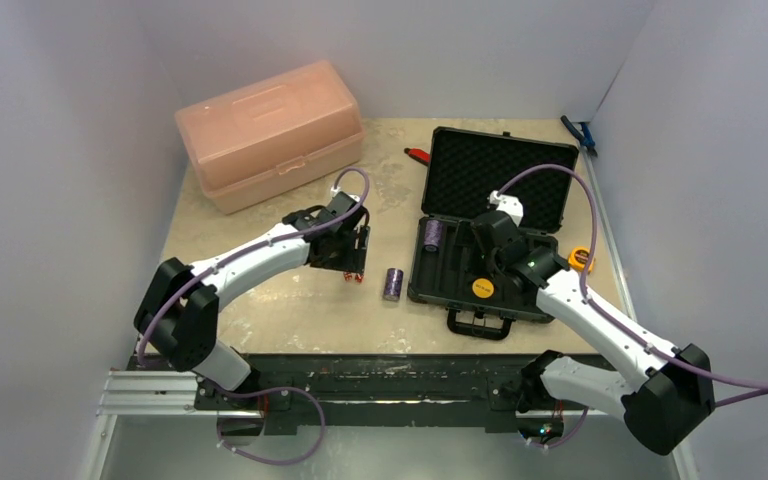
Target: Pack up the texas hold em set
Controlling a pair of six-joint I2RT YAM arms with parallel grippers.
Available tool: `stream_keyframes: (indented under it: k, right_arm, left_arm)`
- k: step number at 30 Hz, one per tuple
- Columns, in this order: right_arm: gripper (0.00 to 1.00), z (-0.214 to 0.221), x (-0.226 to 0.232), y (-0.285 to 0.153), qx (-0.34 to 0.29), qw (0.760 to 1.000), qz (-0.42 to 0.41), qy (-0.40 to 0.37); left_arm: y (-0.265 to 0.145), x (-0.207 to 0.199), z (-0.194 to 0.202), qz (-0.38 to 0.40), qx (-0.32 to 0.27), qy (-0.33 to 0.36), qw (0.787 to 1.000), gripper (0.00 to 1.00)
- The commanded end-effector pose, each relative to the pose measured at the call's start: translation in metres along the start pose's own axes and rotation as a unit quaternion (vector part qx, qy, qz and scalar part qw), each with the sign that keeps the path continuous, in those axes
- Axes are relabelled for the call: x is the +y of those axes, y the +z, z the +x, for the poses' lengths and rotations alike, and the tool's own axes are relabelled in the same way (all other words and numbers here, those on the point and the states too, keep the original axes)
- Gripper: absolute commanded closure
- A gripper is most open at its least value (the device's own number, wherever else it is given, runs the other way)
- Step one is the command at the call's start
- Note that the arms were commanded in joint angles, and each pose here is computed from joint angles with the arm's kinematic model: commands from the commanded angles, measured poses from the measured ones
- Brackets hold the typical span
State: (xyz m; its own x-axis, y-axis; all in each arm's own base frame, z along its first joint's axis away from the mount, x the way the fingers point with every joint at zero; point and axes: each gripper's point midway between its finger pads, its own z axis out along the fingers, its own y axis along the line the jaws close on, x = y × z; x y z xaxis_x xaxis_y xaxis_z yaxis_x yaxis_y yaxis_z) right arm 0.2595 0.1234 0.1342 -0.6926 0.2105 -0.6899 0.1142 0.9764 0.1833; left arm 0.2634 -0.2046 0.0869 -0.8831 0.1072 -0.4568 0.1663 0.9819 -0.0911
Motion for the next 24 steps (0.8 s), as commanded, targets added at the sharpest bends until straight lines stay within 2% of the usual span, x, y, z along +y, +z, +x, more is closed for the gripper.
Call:
stream_keyframes:
  k: [1,6,13,24]
  right_arm:
    - [0.01,-0.002,0.005,0.000,-0.005,1.000,-0.015,0.002]
    - [0.02,0.000,0.008,0.005,0.002,1.000,-0.017,0.001]
    - [0.02,0.003,0.008,0.005,0.005,1.000,-0.020,0.001]
    - [0.03,0.005,0.008,0.007,0.008,1.000,-0.019,-0.001]
  left_arm:
    - [0.002,-0.001,-0.024,-0.028,-0.031,-0.043,0.998,0.36]
    - [0.013,0.005,-0.029,-0.070,-0.023,-0.068,0.995,0.45]
    - [0.025,0.016,-0.015,-0.103,-0.001,-0.089,0.991,0.48]
    - [0.046,0.011,0.001,-0.075,0.025,-0.106,0.991,0.54]
